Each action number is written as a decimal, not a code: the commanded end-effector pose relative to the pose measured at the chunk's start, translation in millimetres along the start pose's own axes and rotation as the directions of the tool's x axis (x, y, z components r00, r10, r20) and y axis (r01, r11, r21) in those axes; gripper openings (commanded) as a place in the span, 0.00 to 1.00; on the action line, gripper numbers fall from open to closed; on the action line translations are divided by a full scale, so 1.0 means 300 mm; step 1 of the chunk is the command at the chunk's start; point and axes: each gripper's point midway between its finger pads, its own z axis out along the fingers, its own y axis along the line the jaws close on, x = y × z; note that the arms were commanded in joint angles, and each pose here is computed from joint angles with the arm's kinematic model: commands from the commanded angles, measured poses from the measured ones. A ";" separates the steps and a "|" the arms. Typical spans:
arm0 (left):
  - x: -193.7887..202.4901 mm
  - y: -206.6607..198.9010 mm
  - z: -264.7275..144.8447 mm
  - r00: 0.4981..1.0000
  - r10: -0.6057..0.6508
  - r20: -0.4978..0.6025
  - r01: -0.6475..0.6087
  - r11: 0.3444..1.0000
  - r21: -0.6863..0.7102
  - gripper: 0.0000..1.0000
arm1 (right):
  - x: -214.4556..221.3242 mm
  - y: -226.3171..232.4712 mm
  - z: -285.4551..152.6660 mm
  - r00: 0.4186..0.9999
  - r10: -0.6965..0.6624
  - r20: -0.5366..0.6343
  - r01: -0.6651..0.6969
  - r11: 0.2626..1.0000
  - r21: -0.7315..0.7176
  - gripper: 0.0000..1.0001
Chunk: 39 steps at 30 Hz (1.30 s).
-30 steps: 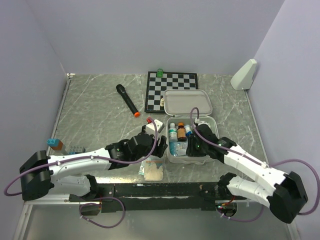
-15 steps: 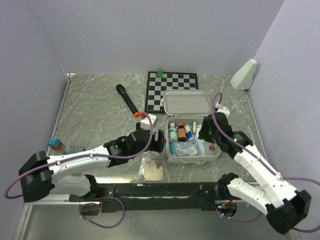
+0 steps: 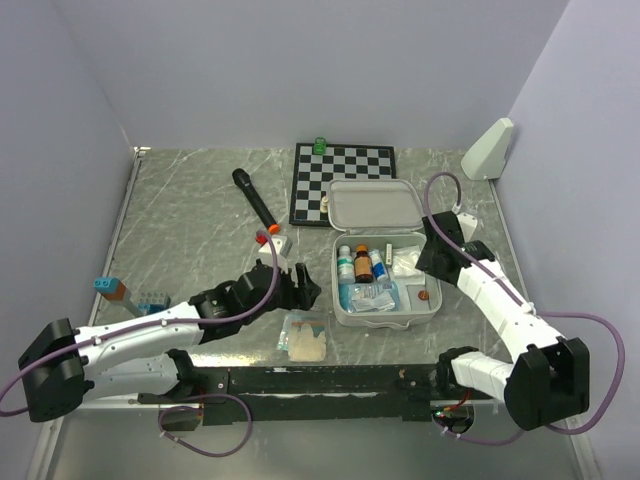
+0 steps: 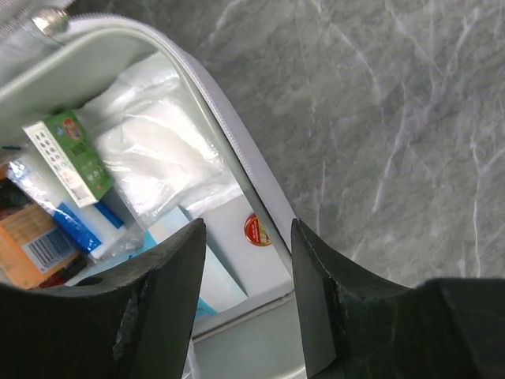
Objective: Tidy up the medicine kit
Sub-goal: Place the medical item at the medicine box, then adjust the medicine box at the center of the board.
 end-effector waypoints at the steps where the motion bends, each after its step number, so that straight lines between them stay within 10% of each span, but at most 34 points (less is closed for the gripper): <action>1: -0.001 -0.038 -0.008 0.999 -0.053 0.010 0.052 0.996 0.067 0.78 | 0.077 -0.029 0.021 0.996 0.011 -0.084 -0.008 0.999 0.043 0.53; 27: 0.266 0.254 -0.110 0.959 -0.248 -0.138 0.199 0.935 -0.294 0.79 | 0.381 0.264 -0.150 0.944 0.015 -0.330 -0.130 0.936 -0.328 0.49; 39: 0.136 0.296 -0.193 0.934 -0.351 0.070 0.354 0.873 -0.335 0.79 | 0.466 0.483 -0.222 0.916 -0.130 -0.381 -0.061 0.891 -0.450 0.49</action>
